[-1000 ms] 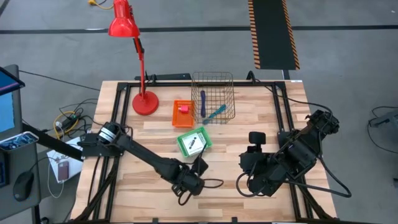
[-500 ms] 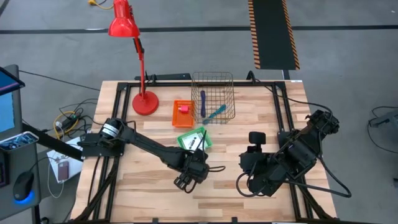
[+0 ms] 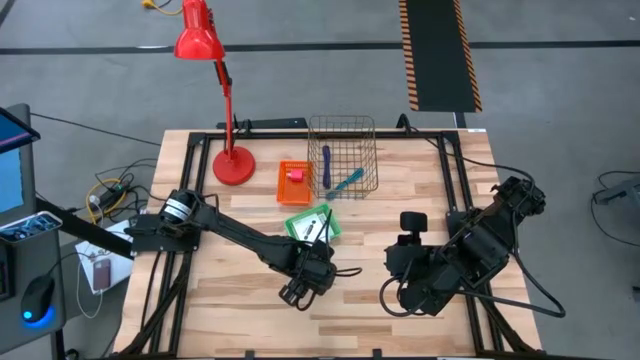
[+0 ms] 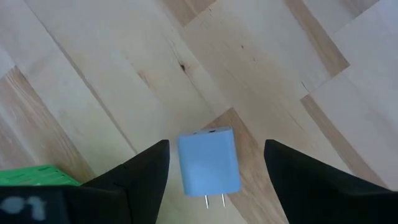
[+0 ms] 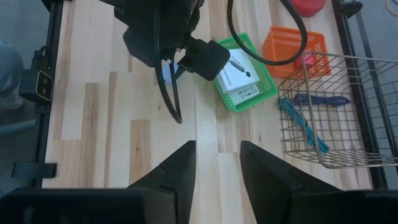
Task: Pick and place items into bin
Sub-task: Put the white adaptor into the orange bin
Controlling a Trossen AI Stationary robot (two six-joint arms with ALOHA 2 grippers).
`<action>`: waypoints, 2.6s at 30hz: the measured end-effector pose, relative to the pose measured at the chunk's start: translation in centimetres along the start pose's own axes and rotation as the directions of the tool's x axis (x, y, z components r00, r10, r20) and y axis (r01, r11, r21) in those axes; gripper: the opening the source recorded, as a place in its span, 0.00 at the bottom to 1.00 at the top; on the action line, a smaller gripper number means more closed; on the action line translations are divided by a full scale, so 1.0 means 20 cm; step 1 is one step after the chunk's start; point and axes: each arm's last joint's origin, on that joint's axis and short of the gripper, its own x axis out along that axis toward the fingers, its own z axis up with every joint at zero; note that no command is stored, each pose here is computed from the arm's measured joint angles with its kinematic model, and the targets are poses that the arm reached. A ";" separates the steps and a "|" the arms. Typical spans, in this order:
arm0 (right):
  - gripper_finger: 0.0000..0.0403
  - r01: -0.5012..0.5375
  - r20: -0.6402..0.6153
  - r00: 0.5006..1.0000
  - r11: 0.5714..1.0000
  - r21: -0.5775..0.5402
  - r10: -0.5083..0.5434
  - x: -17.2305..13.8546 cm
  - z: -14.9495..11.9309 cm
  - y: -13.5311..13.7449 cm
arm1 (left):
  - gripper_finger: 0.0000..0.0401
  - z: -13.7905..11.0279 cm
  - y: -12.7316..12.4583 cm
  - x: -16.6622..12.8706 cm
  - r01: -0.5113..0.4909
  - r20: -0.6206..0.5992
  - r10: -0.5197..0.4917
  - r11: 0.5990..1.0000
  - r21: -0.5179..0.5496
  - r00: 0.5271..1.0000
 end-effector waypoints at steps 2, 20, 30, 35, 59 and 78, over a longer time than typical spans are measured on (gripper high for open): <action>0.29 0.000 0.000 1.000 1.000 0.000 0.000 0.00 0.00 0.00 | 0.63 0.00 0.00 0.00 0.000 0.000 0.000 1.000 0.000 1.000; 0.29 0.000 0.000 1.000 1.000 0.000 0.000 0.00 0.00 0.00 | 0.63 -0.01 0.00 0.05 0.004 -0.040 -0.005 0.999 -0.034 0.999; 0.29 -0.008 0.003 1.000 1.000 -0.012 0.008 -0.01 -0.01 0.02 | 0.63 -0.04 0.01 0.12 0.015 -0.098 -0.019 0.999 -0.040 0.995; 0.29 -0.011 0.004 1.000 1.000 -0.009 0.011 -0.01 -0.01 0.02 | 0.63 -0.05 0.03 0.12 0.014 -0.103 -0.020 0.998 -0.057 0.995; 0.29 -0.010 0.005 1.000 1.000 -0.007 0.010 -0.01 -0.01 0.02 | 0.63 -0.04 0.02 0.13 0.025 -0.084 -0.031 0.996 -0.081 0.996; 0.29 -0.010 0.005 1.000 1.000 -0.007 0.010 -0.01 -0.01 0.02 | 0.63 -0.04 0.02 0.13 0.038 -0.075 -0.046 0.994 -0.104 0.996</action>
